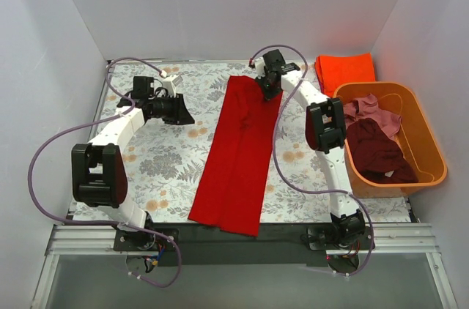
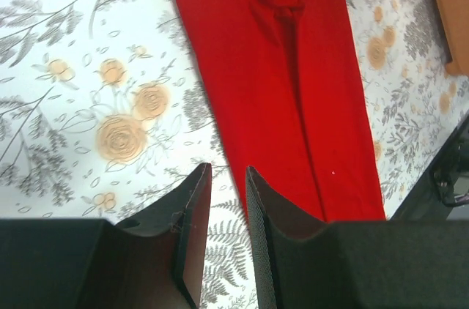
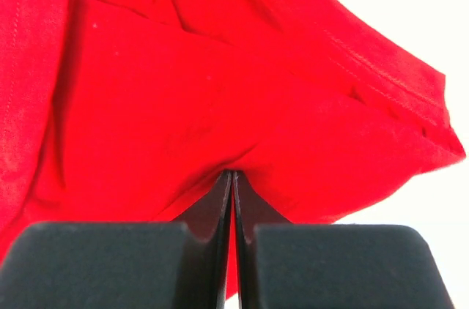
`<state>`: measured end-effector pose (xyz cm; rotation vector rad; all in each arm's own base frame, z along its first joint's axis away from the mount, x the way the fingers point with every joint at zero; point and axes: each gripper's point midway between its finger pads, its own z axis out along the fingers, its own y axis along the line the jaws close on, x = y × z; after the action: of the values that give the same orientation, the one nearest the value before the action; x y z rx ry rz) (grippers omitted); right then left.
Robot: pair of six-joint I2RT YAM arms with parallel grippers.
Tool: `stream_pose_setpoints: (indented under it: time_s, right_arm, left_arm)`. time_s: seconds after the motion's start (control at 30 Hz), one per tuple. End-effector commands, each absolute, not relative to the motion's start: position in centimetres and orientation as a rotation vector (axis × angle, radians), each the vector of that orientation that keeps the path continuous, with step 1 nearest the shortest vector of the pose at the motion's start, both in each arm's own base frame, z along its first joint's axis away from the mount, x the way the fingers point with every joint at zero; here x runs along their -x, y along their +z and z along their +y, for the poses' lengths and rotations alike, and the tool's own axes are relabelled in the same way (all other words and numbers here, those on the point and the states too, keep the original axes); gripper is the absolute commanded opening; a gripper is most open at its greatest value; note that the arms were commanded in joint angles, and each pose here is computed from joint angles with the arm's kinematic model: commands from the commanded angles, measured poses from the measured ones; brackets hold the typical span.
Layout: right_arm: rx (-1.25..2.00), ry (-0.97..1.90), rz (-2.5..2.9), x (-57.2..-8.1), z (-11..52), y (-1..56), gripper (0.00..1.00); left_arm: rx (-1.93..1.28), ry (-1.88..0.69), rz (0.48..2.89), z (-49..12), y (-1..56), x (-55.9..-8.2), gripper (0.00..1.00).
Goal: Fold and stack the t-shirts
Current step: Fold the tshirt
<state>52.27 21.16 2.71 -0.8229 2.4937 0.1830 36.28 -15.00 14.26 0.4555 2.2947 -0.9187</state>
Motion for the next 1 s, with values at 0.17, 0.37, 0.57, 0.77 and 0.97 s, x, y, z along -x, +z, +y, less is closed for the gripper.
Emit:
stream_pose_setpoints:
  time_s: [0.17,0.37,0.57,0.77,0.97]
  right_arm:
    - [0.886,0.141,2.179,-58.7,26.8,3.4,0.1]
    - [0.833,0.184,1.914,-59.7,27.7,15.2,0.18]
    - [0.831,0.215,1.921,-55.8,26.2,18.2,0.24]
    - [0.871,0.41,2.162,-50.7,26.6,13.0,0.33]
    - [0.833,0.587,2.383,-47.6,27.4,7.7,0.18]
  left_arm:
    - [-0.362,-0.968,2.297,-14.5,13.1,-38.7,0.25]
    - [-0.327,-1.023,2.272,-17.7,12.9,-42.1,0.27]
    - [-0.309,-0.897,2.325,-21.7,10.1,-46.5,0.28]
    - [-0.201,-0.918,2.354,-23.0,7.1,-50.0,0.22]
    - [-0.137,-0.869,2.38,-22.9,4.7,-51.5,0.16]
